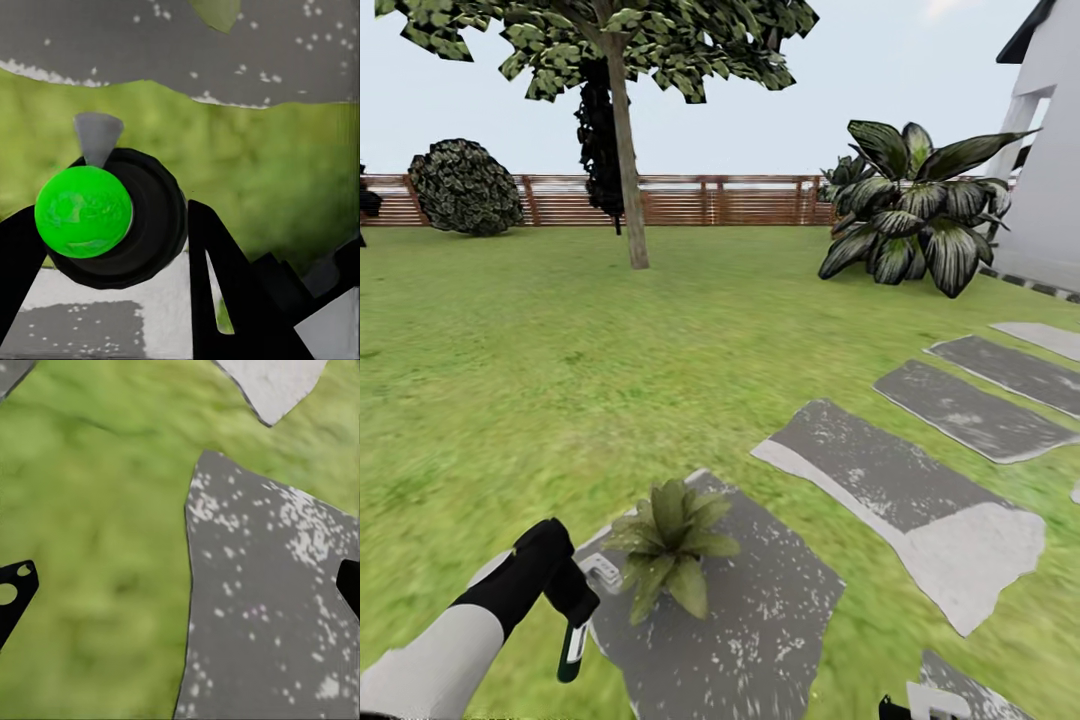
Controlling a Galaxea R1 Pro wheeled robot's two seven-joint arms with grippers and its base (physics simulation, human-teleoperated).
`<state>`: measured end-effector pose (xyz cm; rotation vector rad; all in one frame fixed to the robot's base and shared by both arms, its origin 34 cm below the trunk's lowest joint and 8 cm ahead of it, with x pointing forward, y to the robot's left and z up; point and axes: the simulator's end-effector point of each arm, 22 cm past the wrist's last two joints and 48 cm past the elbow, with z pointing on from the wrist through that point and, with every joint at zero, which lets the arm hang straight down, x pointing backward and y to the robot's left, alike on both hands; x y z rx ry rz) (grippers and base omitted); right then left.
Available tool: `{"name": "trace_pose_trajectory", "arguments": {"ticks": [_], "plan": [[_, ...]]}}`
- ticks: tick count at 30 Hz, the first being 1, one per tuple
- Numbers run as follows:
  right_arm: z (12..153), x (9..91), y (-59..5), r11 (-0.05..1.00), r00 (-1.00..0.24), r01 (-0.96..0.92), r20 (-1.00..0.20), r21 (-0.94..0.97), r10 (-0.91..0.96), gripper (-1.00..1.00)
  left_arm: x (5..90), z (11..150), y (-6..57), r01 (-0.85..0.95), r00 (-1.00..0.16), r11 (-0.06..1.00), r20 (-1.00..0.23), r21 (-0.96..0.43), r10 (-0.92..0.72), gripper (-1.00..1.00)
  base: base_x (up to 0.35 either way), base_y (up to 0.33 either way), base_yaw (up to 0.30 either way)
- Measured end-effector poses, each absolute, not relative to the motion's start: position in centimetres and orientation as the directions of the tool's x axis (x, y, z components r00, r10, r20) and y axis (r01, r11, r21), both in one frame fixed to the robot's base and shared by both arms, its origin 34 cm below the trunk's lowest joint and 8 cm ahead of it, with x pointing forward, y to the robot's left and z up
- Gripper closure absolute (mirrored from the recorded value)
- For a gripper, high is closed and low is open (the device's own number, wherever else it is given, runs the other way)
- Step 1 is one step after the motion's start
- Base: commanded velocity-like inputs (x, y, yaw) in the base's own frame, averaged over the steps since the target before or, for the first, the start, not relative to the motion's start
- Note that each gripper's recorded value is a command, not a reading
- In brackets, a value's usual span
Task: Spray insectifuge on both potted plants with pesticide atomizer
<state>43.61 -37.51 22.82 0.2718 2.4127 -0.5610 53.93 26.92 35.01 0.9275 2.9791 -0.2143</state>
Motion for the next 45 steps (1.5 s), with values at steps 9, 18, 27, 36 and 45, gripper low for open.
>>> {"name": "trace_pose_trajectory", "arguments": {"ticks": [9,18,27,36,45], "plan": [[22.9,43.7,-37.8,0.886,-0.773,0.327,-0.632,-0.328,0.052,-1.00,54.1,35.3,26.9,0.550,-0.835,0.827,-0.045,-0.118,0.549,1.00,0.068,-0.260,0.050],[22.9,43.6,-37.7,0.886,-0.774,0.328,-0.631,-0.328,0.053,-1.00,54.1,35.3,27.0,0.550,-0.835,0.827,-0.044,-0.118,0.549,1.00,0.003,-0.274,0.009],[22.9,43.6,-37.6,0.886,-0.774,0.327,-0.631,-0.328,0.053,-1.00,53.6,35.0,27.0,0.548,-0.836,0.827,-0.037,-0.123,0.548,1.00,0.080,-0.274,0.242],[22.8,43.6,-37.6,0.886,-0.775,0.328,-0.630,-0.327,0.054,-1.00,52.3,34.1,27.3,0.538,-0.841,0.831,-0.014,-0.142,0.542,1.00,0.093,-0.142,0.233],[22.8,43.6,-37.5,0.887,-0.774,0.327,-0.630,-0.326,0.053,-1.00,48.8,31.8,27.9,0.499,-0.851,0.845,0.077,-0.193,0.520,1.00,0.002,-0.001,0.135]]}}
